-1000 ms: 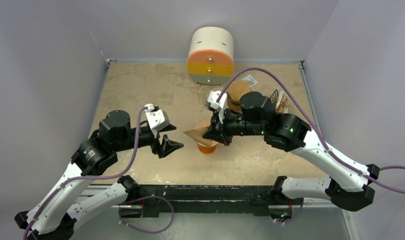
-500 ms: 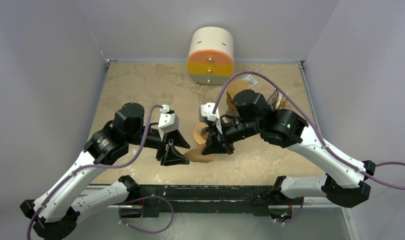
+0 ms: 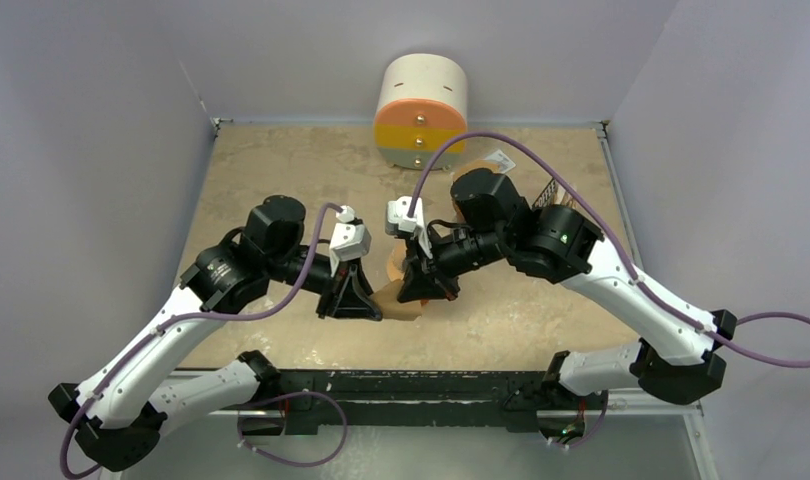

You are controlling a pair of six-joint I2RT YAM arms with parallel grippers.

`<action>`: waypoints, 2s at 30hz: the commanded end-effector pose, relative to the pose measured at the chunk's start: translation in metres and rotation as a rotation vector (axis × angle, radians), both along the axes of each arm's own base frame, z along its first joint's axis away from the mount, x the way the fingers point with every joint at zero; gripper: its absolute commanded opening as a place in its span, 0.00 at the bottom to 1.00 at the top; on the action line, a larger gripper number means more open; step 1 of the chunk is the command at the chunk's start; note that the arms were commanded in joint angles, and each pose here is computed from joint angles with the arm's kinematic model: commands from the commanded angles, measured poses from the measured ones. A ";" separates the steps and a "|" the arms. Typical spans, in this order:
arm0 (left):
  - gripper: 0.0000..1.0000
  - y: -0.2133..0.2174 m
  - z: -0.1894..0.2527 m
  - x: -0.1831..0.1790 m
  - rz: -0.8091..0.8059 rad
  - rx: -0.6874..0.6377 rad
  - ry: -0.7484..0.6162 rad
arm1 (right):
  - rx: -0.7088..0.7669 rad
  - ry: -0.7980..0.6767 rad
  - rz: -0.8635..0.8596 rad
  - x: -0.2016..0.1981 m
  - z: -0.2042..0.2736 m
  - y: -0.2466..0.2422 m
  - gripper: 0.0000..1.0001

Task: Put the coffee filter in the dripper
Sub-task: Place the coffee filter in the coffee dripper.

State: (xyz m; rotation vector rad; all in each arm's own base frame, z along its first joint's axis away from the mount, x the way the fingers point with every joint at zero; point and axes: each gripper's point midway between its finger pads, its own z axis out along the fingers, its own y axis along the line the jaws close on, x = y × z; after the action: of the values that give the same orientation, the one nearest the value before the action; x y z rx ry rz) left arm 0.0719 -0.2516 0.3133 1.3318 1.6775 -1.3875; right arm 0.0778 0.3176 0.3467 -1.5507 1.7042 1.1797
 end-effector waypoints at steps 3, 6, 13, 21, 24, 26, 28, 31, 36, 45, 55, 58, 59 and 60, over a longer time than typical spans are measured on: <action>0.00 0.001 0.014 -0.013 -0.088 -0.045 -0.020 | 0.004 -0.029 -0.051 0.010 0.009 0.004 0.00; 0.00 0.003 0.013 -0.015 -0.092 -0.044 -0.032 | 0.001 -0.027 -0.067 0.013 0.009 0.006 0.00; 0.00 0.011 0.009 -0.012 -0.036 -0.046 -0.119 | 0.041 -0.032 -0.086 0.012 0.016 0.004 0.18; 0.00 0.017 0.008 -0.012 -0.015 -0.090 -0.220 | 0.144 -0.040 -0.068 -0.004 0.033 -0.010 0.48; 0.00 0.017 0.007 -0.014 -0.040 -0.108 -0.246 | 0.197 -0.057 -0.053 -0.011 0.040 -0.016 0.55; 0.00 0.017 0.008 -0.016 -0.052 -0.145 -0.283 | 0.252 -0.072 -0.042 -0.018 0.049 -0.022 0.59; 0.00 0.018 0.010 -0.018 -0.062 -0.198 -0.349 | 0.291 -0.081 -0.028 -0.022 0.053 -0.026 0.61; 0.00 0.021 0.016 -0.028 -0.113 -0.306 -0.504 | 0.321 -0.097 -0.030 -0.024 0.056 -0.029 0.61; 0.00 0.029 0.021 -0.032 -0.137 -0.403 -0.755 | 0.381 -0.123 -0.068 -0.021 0.062 -0.031 0.61; 0.00 0.026 0.034 -0.018 -0.134 -0.440 -0.996 | 0.499 -0.275 0.020 -0.017 0.064 -0.018 0.57; 0.00 0.026 0.041 0.005 -0.081 -0.377 -1.160 | 0.746 -0.611 0.219 -0.028 0.077 -0.009 0.54; 0.00 0.027 0.043 0.006 -0.075 -0.373 -1.183 | 0.770 -0.704 0.282 -0.031 0.074 -0.005 0.51; 0.00 0.028 0.044 0.006 -0.073 -0.373 -1.189 | 0.774 -0.724 0.299 -0.032 0.074 -0.004 0.50; 0.00 0.028 0.044 0.007 -0.069 -0.372 -1.193 | 0.782 -0.738 0.316 -0.034 0.074 -0.004 0.50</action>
State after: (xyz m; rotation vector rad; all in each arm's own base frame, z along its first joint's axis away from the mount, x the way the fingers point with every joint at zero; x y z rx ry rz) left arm 0.0781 -0.2264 0.3375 1.5170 0.6293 -0.6742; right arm 0.0560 0.3138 0.3931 -1.4598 0.7423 1.1194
